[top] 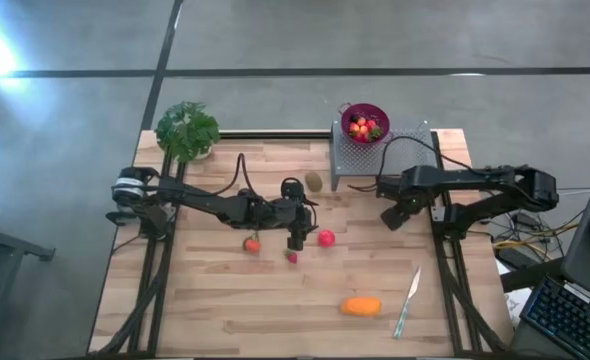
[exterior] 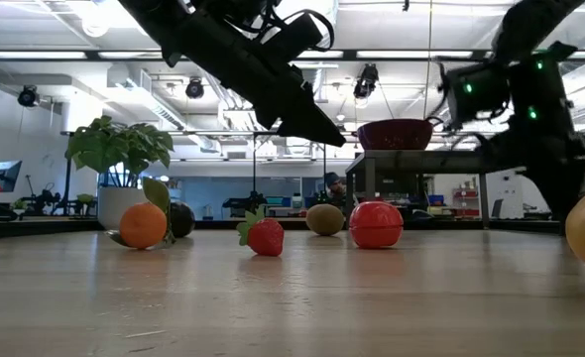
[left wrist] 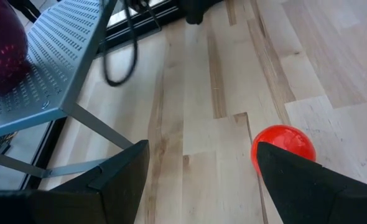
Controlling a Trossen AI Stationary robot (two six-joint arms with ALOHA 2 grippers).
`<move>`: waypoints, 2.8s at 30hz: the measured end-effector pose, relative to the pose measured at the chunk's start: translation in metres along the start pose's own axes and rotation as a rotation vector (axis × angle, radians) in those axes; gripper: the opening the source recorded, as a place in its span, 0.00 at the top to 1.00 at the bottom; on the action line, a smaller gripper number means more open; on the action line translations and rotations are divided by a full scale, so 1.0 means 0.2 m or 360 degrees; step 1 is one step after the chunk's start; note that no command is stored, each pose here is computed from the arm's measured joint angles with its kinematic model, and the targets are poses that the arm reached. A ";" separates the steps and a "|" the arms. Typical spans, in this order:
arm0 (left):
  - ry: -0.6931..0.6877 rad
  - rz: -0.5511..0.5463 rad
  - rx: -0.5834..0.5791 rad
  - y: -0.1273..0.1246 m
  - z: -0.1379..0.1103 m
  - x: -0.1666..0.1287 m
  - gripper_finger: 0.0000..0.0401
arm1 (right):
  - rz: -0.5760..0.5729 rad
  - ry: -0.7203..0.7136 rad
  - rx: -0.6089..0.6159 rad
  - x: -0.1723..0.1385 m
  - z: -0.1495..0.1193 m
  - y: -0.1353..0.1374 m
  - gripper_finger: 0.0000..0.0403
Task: Pick & Place Fruit
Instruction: Put the blackberry into the violet strainer bowl on the shelf, then put the strawberry into the violet strainer bowl on the shelf
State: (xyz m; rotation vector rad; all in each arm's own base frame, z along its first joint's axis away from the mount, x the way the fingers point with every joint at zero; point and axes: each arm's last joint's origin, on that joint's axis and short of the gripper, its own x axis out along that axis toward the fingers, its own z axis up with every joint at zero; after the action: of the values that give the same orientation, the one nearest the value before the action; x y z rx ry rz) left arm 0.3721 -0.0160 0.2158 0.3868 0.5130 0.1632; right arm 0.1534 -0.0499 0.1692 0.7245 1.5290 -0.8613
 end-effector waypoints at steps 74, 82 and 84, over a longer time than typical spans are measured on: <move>0.0011 -0.0005 0.0003 0.00 -0.01 0.00 0.25 | 0.0126 -0.0810 -0.0134 -0.86 0.96 -0.24 0.47; 0.0012 -0.0005 0.0004 -0.01 -0.01 0.00 0.25 | 0.0132 -0.0834 -0.0168 -1.01 0.88 -0.24 0.47; 0.0015 -0.0006 0.0005 -0.01 -0.01 0.00 0.25 | 0.0141 -0.0846 -0.0193 -1.05 0.83 -0.23 0.48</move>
State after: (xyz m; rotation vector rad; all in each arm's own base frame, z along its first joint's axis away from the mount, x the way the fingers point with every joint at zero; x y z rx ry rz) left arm 0.3708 -0.0161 0.2131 0.3881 0.5232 0.1605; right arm 0.2308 -0.2106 0.3739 0.4242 1.0546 -0.8069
